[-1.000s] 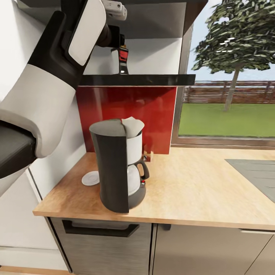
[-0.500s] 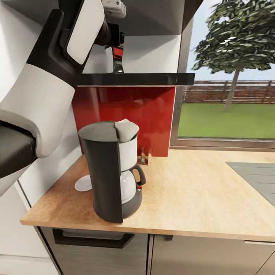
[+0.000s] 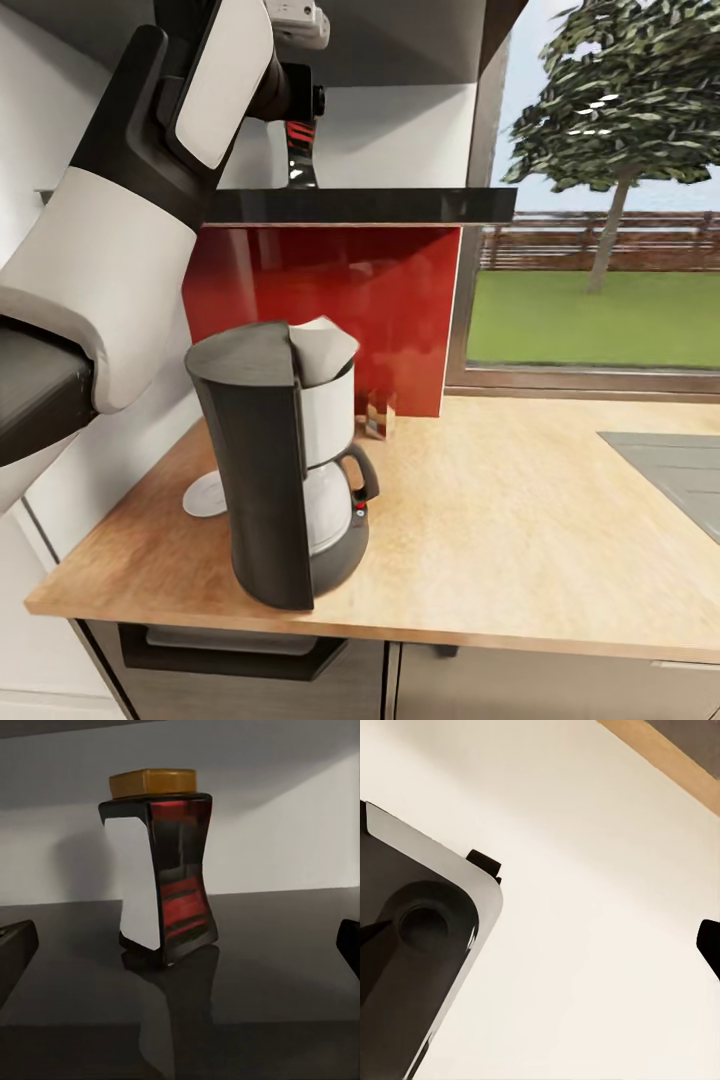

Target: Set up a coffee station on the kitchen countertop: keep the coffee maker on the countertop, move the bottle of coffee from the kitchen shelf to the counter next to the coffee maker, place a paper coffee filter on top of the coffee maker, put the saucer next to the coffee maker with the coffee cup on the saucer, and place the electric kettle next to the coffee maker.

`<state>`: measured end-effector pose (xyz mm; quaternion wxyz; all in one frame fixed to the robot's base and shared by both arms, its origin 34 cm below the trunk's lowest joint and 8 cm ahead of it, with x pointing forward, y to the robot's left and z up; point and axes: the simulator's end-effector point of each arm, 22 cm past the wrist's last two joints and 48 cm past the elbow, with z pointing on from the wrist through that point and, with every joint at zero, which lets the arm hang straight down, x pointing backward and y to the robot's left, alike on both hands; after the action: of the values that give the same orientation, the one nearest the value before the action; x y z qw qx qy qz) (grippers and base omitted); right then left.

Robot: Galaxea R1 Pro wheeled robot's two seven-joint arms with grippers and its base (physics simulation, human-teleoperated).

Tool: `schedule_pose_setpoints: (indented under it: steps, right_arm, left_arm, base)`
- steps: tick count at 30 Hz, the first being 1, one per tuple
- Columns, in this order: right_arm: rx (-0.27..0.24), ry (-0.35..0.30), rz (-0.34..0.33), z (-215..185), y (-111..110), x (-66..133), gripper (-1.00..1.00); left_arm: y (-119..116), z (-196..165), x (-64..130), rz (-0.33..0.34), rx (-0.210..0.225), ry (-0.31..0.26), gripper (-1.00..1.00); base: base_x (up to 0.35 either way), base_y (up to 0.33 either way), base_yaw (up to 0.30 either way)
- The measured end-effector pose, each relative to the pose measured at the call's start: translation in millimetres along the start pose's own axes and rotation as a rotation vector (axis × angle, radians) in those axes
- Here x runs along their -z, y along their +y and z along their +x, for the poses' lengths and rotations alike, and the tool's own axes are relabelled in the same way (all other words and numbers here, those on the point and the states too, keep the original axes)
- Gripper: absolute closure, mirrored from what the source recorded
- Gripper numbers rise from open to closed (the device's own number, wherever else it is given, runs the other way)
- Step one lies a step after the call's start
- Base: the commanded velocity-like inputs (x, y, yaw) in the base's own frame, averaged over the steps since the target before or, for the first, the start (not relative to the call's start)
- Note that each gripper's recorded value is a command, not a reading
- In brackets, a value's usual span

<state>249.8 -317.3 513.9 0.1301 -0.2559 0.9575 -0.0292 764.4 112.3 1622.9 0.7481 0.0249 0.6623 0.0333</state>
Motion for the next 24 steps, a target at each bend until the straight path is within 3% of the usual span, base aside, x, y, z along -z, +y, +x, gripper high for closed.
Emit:
schedule_pose_setpoints:
  steps: [11, 18, 24]
  right_arm:
    - [0.000, -0.001, 0.000, -0.1, 0.0, 0.0, -1.00]
    - [0.000, -0.001, 0.000, -0.2, 0.0, -0.1, -1.00]
    - [0.000, -0.001, 0.000, -0.3, -0.1, -0.1, -1.00]
  left_arm:
    - [-0.4, -2.0, 1.4, 0.002, 0.001, -0.005, -1.00]
    - [0.8, -0.8, 0.2, 0.002, 0.007, -0.001, -1.00]
    - [16.7, 6.4, -7.5, 0.009, 0.095, 0.038, -1.00]
  base:
    - [0.150, 0.007, 0.000]
    - [0.033, 0.006, 0.000]
    - [0.004, 0.001, 0.000]
